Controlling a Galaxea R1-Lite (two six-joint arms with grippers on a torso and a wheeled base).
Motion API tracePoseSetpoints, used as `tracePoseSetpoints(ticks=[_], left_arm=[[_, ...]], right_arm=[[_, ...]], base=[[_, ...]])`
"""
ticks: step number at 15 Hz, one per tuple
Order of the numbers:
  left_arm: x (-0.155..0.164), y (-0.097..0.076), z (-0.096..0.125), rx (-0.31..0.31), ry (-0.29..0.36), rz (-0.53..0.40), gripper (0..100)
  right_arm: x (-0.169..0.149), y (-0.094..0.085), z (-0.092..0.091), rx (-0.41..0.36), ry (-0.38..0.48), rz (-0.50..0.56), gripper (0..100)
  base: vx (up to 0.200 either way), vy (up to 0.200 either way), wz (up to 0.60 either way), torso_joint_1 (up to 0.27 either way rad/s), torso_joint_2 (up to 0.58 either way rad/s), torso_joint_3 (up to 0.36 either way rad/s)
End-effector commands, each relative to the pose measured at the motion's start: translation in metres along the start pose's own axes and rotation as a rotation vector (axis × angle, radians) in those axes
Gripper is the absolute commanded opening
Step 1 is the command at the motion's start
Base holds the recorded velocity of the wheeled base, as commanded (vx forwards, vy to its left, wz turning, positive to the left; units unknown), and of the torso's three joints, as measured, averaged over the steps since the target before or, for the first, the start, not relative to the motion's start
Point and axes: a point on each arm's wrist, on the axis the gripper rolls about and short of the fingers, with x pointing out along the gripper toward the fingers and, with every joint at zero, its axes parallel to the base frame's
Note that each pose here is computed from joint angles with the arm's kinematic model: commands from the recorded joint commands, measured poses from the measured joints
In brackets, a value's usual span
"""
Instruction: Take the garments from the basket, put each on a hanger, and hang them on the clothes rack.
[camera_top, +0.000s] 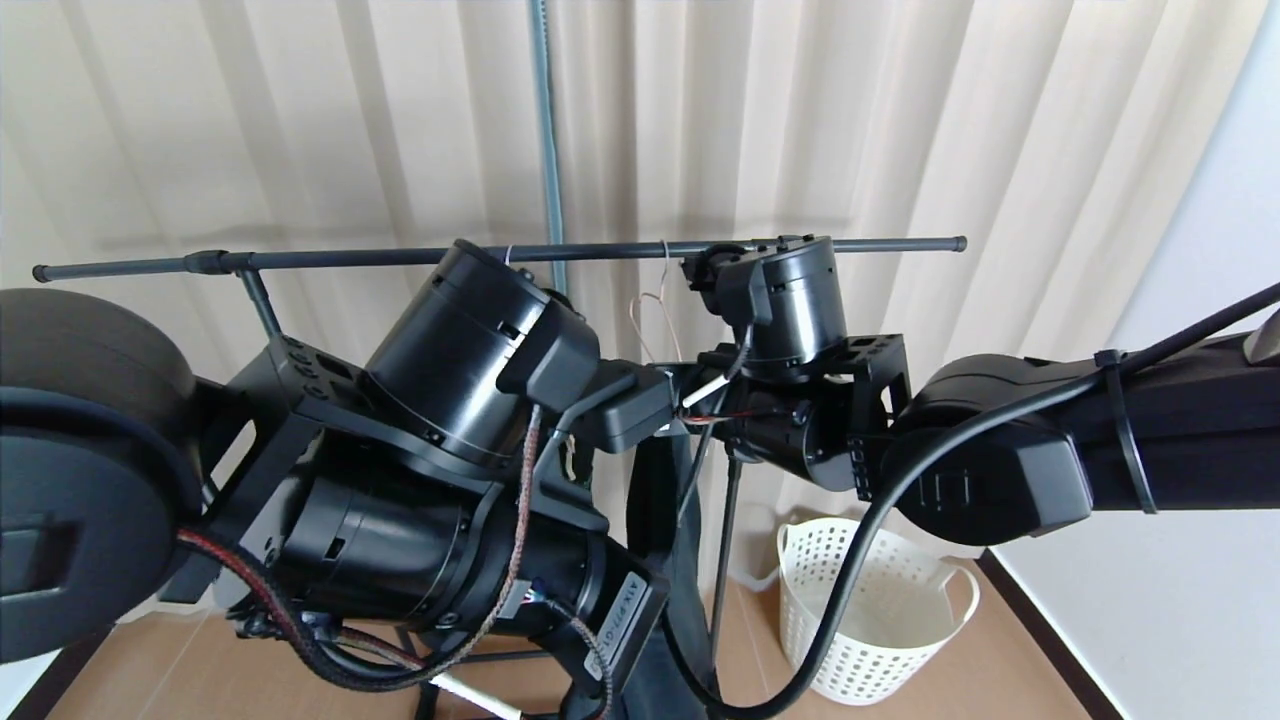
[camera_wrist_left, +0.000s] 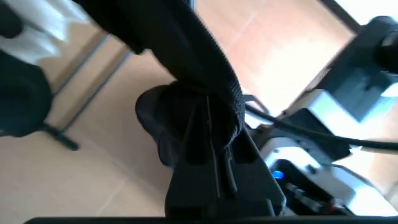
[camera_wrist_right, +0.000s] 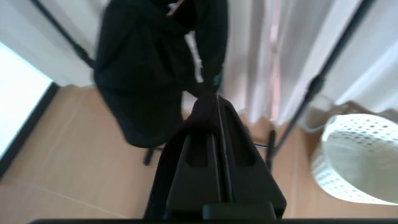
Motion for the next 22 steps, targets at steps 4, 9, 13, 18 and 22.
tracePoseSetpoints(ticks=[4,9,13,18,22], left_arm=[[0.000,-0.016,0.005,-0.043,-0.066,-0.069,0],[-0.004,-0.010,0.006,-0.052,-0.079,-0.038,0],[-0.008,0.023,0.011,-0.095,-0.119,0.137,0],[-0.007,0.055,0.029,-0.126,-0.162,0.245,0],[0.008,0.069,0.044,-0.146,-0.167,0.269,0]], right_arm=[[0.001,0.015,-0.006,0.016,0.008,0.033,0],[-0.012,-0.012,0.019,-0.012,-0.037,-0.020,0],[-0.041,-0.038,0.029,-0.131,-0.036,-0.065,0],[-0.065,-0.046,0.028,-0.225,-0.035,-0.070,0],[-0.092,-0.052,0.033,-0.243,0.004,-0.081,0]], base=[[0.000,0.000,0.00,0.000,0.00,0.000],[0.000,0.000,0.00,0.000,0.00,0.000],[0.000,0.000,0.00,0.000,0.00,0.000],[0.000,0.000,0.00,0.000,0.00,0.000],[0.000,0.000,0.00,0.000,0.00,0.000]])
